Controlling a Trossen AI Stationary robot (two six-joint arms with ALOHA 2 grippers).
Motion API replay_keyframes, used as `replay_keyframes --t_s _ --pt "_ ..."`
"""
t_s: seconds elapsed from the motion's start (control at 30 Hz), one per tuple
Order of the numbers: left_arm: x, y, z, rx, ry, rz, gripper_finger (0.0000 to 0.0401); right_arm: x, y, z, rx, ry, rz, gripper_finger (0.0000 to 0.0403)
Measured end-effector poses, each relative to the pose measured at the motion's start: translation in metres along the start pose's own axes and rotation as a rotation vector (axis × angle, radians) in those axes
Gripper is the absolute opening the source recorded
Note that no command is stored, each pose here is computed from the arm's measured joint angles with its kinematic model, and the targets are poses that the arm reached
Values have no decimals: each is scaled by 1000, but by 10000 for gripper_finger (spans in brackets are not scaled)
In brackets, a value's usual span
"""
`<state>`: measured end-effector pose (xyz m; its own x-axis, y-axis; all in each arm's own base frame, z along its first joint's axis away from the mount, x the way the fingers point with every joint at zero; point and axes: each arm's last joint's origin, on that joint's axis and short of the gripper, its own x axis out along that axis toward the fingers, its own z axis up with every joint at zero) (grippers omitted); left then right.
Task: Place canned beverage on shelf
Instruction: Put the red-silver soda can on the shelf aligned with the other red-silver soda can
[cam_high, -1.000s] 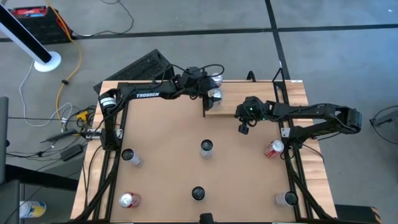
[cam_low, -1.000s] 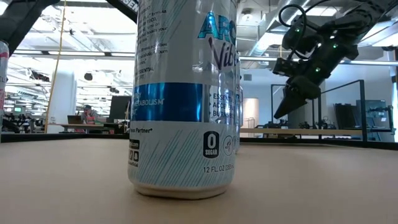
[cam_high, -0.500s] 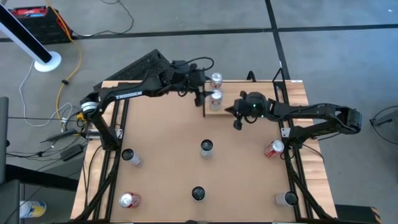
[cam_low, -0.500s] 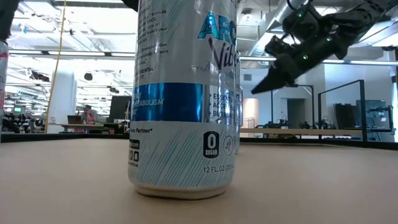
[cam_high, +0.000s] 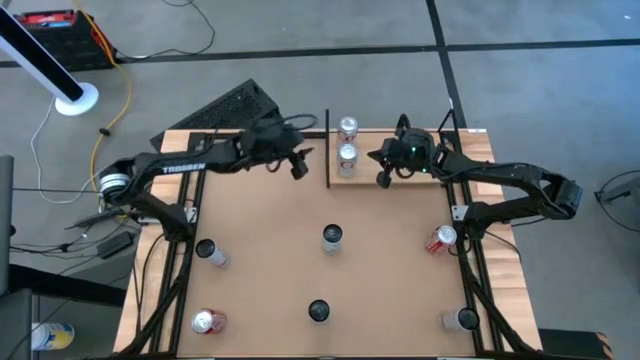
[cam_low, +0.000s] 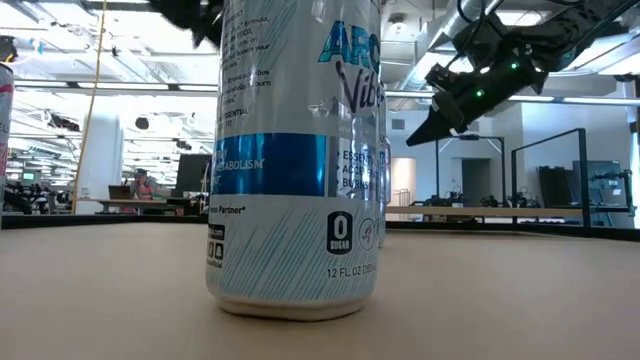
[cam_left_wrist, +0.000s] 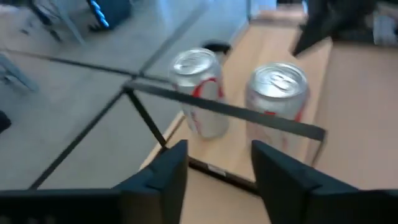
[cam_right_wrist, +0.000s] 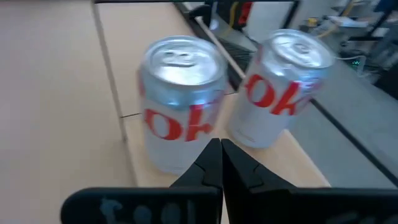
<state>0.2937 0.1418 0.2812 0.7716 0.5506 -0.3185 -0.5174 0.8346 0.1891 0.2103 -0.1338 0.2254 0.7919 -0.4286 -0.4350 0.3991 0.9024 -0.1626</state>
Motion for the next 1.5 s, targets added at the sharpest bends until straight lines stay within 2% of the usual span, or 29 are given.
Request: replay_keyframes --t_s 0.13,0.2,0.27,0.5,0.63,0.8,1.2,1.5 --pt "1 14 -43 -169 -56 -39 75 0 -2 2 7 -34 22 21" --pt "8 21 -52 -243 -61 -92 26 0 -3 3 7 -46 21 21" --pt "16 23 -60 -277 -52 -151 10 0 -3 5 5 -60 20 21" --pt "52 20 -77 -304 4 -269 0 11 -9 -8 61 -68 6 21" --pt "71 14 -84 -302 -3 -392 0 28 -12 -18 71 -61 4 21" --pt "87 21 -88 -319 -6 -418 0 42 -13 -26 87 -57 -2 21" --pt "118 15 -90 -309 -13 -707 0 49 -8 -35 135 -10 20 21" --pt "121 15 -75 -244 -75 -732 0 49 -1 -32 137 -10 43 22"
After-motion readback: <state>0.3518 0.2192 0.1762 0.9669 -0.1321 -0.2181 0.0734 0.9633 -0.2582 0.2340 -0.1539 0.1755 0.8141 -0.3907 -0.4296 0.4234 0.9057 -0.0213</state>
